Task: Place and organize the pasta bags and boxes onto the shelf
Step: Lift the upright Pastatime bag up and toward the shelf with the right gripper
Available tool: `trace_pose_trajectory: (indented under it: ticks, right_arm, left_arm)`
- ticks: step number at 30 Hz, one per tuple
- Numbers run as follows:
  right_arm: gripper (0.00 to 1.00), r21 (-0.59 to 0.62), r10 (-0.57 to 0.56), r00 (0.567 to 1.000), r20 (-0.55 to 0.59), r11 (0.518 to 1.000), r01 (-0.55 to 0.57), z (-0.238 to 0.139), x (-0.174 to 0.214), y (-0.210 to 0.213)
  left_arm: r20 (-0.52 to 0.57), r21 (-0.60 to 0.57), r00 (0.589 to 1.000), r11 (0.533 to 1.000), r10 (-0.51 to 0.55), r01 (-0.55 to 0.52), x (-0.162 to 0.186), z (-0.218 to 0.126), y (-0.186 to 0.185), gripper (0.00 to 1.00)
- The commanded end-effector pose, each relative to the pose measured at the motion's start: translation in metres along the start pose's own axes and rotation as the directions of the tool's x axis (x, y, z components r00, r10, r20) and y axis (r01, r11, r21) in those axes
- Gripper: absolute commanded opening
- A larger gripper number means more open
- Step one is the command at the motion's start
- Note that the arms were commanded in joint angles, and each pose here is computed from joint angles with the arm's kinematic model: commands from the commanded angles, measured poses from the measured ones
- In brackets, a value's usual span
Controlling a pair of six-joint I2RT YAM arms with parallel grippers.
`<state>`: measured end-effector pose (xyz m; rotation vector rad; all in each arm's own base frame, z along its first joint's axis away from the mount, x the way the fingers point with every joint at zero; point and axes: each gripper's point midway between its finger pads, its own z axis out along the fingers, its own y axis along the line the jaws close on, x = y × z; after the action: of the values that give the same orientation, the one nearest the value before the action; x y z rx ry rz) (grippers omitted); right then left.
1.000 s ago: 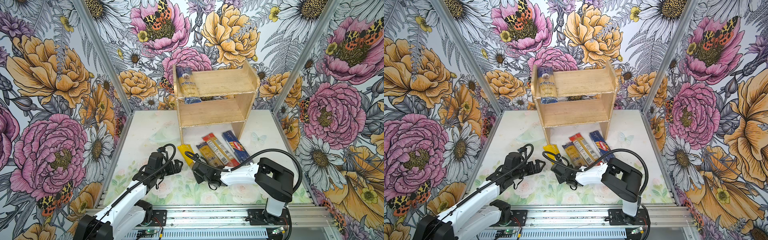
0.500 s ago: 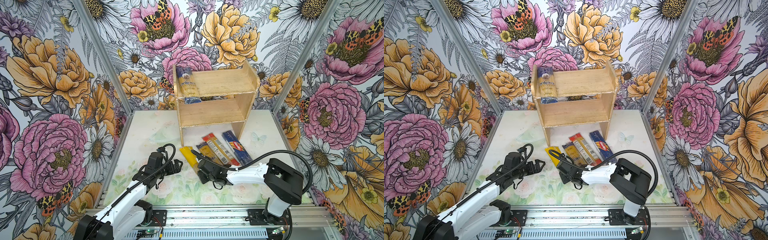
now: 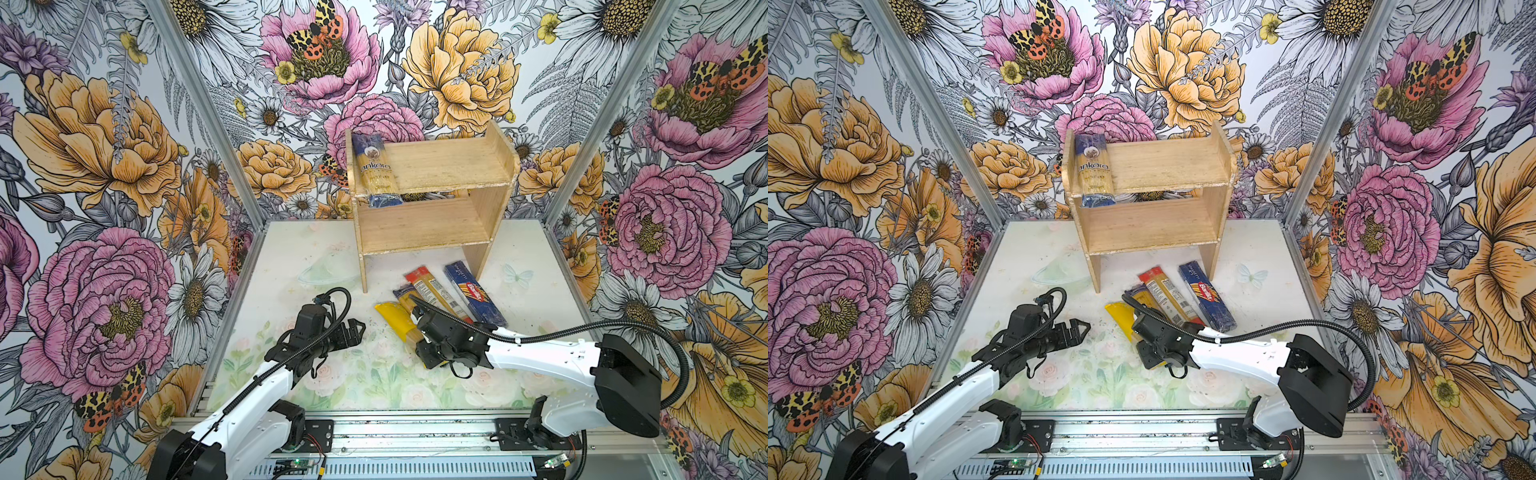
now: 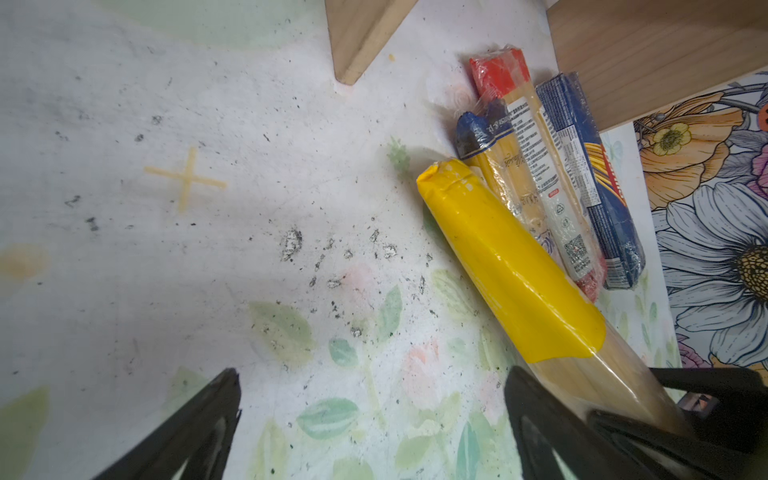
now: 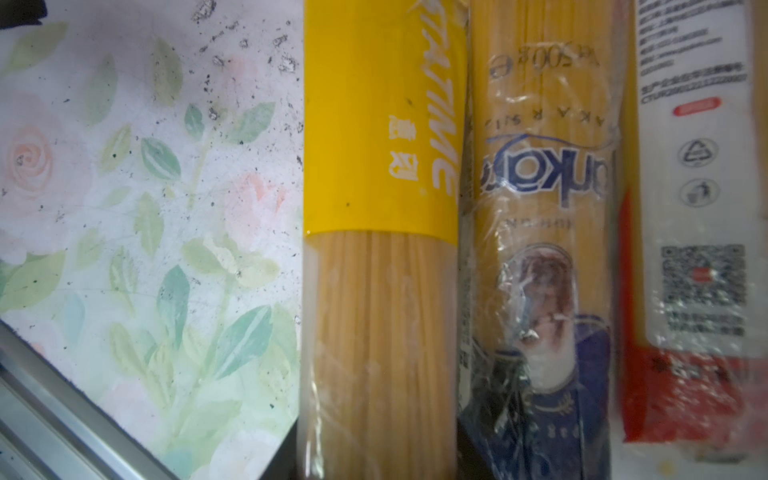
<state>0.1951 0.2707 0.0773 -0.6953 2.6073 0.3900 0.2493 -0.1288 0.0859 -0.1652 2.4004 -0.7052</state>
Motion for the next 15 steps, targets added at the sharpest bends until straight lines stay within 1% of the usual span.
trace_pose_trajectory:
  ticks: [1, 8, 15]
  right_arm:
    - [0.0, -0.052, 0.032, 0.991, 0.132, 0.998, -0.026, -0.039, -0.041, 0.01]
    - [0.0, -0.124, 0.068, 0.982, 0.177, 0.991, -0.046, -0.076, -0.058, 0.017]
    - [0.0, -0.168, 0.093, 0.967, 0.239, 0.984, -0.053, -0.101, -0.07, 0.018]
  left_arm:
    - [0.007, 0.015, 1.0, 1.0, 0.016, -0.016, -0.001, -0.001, 0.0, 0.99]
    - [0.002, 0.013, 1.0, 1.0, 0.014, -0.014, 0.001, 0.0, 0.0, 0.99]
    - [0.007, 0.014, 1.0, 1.0, 0.013, -0.013, 0.001, -0.001, 0.0, 0.99]
